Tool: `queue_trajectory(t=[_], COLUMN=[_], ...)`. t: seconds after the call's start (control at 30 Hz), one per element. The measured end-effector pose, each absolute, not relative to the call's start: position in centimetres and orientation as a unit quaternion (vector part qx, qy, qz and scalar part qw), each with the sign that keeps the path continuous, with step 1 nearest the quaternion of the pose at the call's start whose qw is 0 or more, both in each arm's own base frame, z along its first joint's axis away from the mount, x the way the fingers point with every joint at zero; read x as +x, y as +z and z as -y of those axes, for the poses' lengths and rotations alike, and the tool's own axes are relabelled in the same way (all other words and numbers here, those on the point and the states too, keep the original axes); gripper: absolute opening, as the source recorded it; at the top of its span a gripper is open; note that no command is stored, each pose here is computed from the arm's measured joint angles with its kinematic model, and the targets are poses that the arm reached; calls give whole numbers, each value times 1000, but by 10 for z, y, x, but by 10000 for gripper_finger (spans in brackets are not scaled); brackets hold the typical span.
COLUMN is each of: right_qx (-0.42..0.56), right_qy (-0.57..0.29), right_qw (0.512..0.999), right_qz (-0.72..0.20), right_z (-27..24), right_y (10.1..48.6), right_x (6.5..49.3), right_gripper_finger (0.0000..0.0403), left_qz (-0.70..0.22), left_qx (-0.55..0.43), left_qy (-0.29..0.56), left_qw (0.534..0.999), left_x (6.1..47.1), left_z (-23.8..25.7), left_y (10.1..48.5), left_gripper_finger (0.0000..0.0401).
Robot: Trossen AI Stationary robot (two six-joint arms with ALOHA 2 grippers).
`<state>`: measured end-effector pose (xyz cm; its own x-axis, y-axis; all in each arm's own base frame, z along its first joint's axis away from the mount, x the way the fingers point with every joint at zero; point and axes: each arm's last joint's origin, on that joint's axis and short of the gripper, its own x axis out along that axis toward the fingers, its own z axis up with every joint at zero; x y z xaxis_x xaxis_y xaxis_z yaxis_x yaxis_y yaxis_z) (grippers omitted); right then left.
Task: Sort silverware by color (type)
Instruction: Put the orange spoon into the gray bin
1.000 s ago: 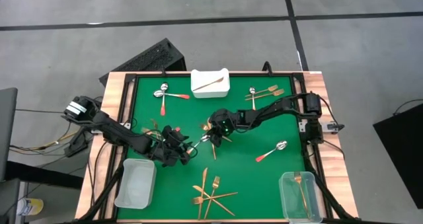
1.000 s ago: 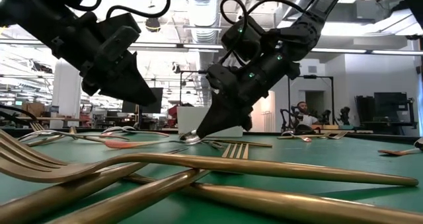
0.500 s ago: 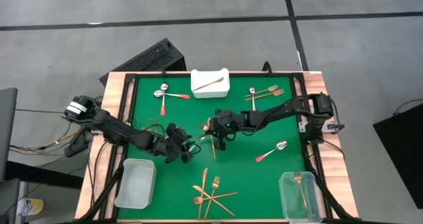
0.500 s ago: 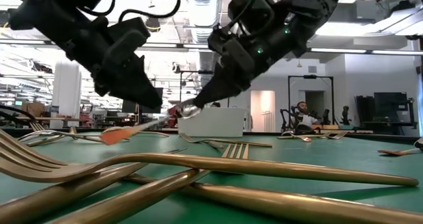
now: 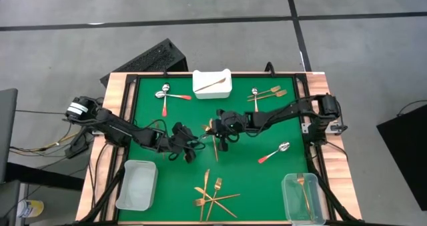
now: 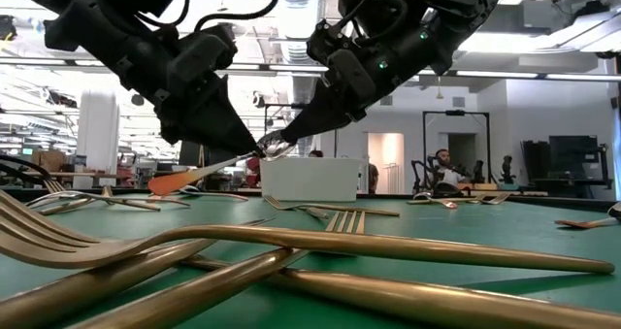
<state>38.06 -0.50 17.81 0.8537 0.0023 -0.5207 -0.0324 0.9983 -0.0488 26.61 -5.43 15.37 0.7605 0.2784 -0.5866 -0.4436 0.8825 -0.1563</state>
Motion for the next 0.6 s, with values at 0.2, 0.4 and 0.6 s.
queue_trajectory(t=[0.2, 0.4, 0.6], right_qx=[-54, -68, -83], right_qy=[20, 26, 34], right_qw=[963, 965, 965], right_qz=[-264, -254, -246], right_z=[1, -2, -6], right_y=[179, 181, 182], right_x=[381, 382, 383], right_gripper_finger=[13, 15, 16], left_qz=[-299, -300, -303], left_qx=[-155, -174, -175], left_qy=[190, 201, 197], left_qw=[922, 916, 916], left_x=[265, 264, 264], left_z=[54, 53, 53], left_y=[152, 151, 151], left_gripper_finger=[27, 11, 16])
